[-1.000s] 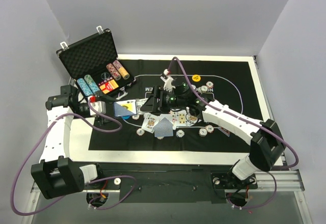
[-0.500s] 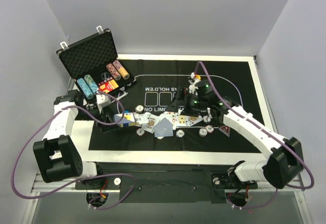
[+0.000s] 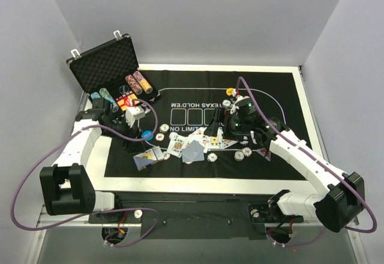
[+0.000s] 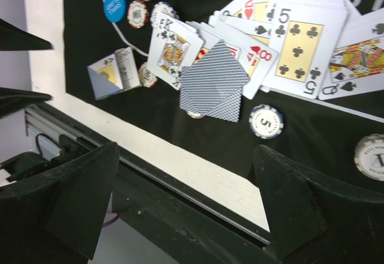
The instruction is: Distribute texas hold em gaming equipment
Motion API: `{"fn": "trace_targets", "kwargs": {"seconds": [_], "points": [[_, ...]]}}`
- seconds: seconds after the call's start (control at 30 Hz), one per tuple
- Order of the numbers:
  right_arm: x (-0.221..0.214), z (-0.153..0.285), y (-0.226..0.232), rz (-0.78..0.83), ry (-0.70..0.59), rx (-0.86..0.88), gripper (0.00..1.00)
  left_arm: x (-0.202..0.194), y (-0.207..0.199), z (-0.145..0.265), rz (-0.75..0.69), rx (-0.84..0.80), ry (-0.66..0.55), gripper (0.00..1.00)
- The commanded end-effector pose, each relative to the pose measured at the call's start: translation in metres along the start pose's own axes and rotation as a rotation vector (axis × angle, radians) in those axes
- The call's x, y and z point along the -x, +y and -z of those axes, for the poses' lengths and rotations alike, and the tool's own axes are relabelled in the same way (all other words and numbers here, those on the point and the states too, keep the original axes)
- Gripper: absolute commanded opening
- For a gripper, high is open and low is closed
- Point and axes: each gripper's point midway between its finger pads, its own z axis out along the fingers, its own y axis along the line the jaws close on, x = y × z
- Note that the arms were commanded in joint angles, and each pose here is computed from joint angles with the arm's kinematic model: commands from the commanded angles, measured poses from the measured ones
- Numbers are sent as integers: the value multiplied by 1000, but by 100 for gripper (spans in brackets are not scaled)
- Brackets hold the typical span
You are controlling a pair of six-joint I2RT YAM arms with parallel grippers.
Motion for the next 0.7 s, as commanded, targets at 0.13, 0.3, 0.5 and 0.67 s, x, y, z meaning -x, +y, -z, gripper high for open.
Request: {"fn": "trace_targets", "kwargs": {"seconds": [0.13, 0.3, 0.5, 0.67], "points": [[9, 24, -23, 66, -48, -145, 90, 41, 36, 42, 232, 145, -47, 93], [8, 33, -30, 79, -66, -176, 90, 39, 57, 67, 288, 201, -137, 94], [8, 40, -32, 85, -87, -179, 90, 29, 69, 72, 323, 227, -155, 95], [7, 40, -32, 86, -87, -180, 90, 30, 73, 76, 332, 228, -170, 96]]}}
